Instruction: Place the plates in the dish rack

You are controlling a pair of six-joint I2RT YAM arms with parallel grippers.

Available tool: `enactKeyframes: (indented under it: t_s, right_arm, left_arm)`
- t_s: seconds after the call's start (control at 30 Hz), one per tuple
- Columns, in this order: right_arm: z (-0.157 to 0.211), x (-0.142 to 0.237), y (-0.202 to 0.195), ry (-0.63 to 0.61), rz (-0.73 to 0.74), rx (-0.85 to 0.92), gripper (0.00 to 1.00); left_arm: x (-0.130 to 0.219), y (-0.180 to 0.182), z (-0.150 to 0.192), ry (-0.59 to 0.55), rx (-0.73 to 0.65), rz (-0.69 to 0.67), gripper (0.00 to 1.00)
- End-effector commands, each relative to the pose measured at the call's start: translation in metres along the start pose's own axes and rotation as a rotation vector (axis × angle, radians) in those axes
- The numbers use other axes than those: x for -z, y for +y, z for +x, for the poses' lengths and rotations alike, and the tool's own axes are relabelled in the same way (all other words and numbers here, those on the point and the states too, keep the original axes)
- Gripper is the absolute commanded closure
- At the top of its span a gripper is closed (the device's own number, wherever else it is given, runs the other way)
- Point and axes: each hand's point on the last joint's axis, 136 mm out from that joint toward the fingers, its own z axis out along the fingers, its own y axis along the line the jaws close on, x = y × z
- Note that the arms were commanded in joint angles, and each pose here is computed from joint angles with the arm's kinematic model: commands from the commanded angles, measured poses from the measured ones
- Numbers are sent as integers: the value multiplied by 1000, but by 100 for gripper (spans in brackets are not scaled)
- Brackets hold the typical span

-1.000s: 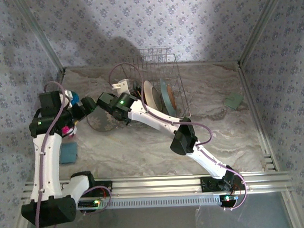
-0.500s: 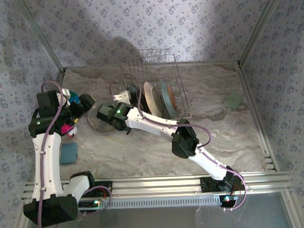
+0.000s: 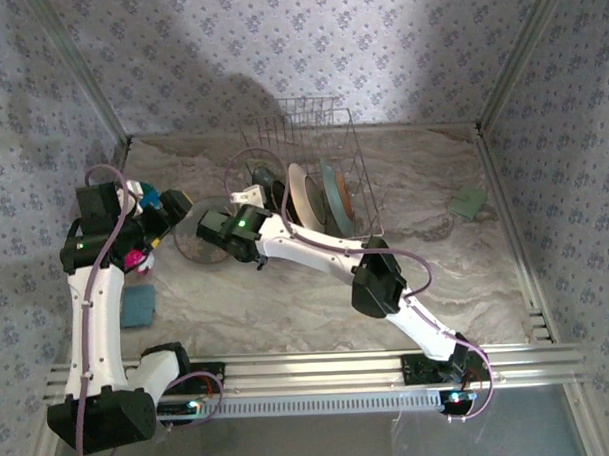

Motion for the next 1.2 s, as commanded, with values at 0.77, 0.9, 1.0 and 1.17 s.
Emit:
enactKeyframes:
  t_s: [0.77,0.9,1.0,1.17]
  right_arm:
    - [-19,100,-88,-18,-617,-309,0]
    - [-4,98,-129,-22,-734,-416,0]
    - [15,87,-157,-4,-741,-463,0]
    - [51,61,-181,69,-776,-524,0]
  left_arm:
    - [-60,35,11,36,151,-112,1]
    - [-83,39,22,15,226,-139,1]
    - [-94,47,29,-36,285,-160,1]
    - [-106,60,38,-100,365,-175,1]
